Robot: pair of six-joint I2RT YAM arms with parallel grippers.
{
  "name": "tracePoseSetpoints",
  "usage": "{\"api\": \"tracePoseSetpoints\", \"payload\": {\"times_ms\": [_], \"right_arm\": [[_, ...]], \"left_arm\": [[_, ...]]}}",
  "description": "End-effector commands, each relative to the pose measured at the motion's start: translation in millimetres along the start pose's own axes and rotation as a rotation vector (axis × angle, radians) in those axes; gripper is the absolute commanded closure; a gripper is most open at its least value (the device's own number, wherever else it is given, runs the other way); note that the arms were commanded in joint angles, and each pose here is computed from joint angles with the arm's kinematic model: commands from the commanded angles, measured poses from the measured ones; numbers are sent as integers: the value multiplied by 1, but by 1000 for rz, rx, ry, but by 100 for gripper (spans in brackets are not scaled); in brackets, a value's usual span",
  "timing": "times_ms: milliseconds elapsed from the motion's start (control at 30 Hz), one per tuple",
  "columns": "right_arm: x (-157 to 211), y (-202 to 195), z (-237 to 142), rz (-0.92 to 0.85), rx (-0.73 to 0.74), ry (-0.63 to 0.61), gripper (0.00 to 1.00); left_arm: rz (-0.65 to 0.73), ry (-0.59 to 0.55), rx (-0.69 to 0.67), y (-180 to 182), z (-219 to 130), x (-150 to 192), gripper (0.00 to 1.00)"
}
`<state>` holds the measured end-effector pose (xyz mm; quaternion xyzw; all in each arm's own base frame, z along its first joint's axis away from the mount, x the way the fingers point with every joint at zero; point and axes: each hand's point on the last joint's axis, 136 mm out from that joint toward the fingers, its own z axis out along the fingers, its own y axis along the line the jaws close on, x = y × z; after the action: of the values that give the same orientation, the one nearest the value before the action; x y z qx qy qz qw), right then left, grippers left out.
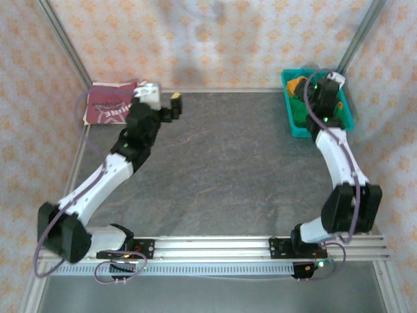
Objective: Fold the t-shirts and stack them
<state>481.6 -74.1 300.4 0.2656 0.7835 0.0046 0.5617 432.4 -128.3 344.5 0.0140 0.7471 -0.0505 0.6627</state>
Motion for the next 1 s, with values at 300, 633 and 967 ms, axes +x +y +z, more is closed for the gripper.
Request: {"api": "tracePoseSetpoints", "payload": {"times_ms": [300, 633, 967], "right_arm": [[93, -72, 125, 34, 238, 513, 9], [104, -41, 172, 64, 84, 568, 94], [-47, 4, 19, 21, 69, 238, 100]], "left_arm": [[116, 307, 437, -179, 56, 93, 0], [107, 263, 381, -160, 42, 90, 0], [40, 153, 347, -127, -8, 33, 0]]}}
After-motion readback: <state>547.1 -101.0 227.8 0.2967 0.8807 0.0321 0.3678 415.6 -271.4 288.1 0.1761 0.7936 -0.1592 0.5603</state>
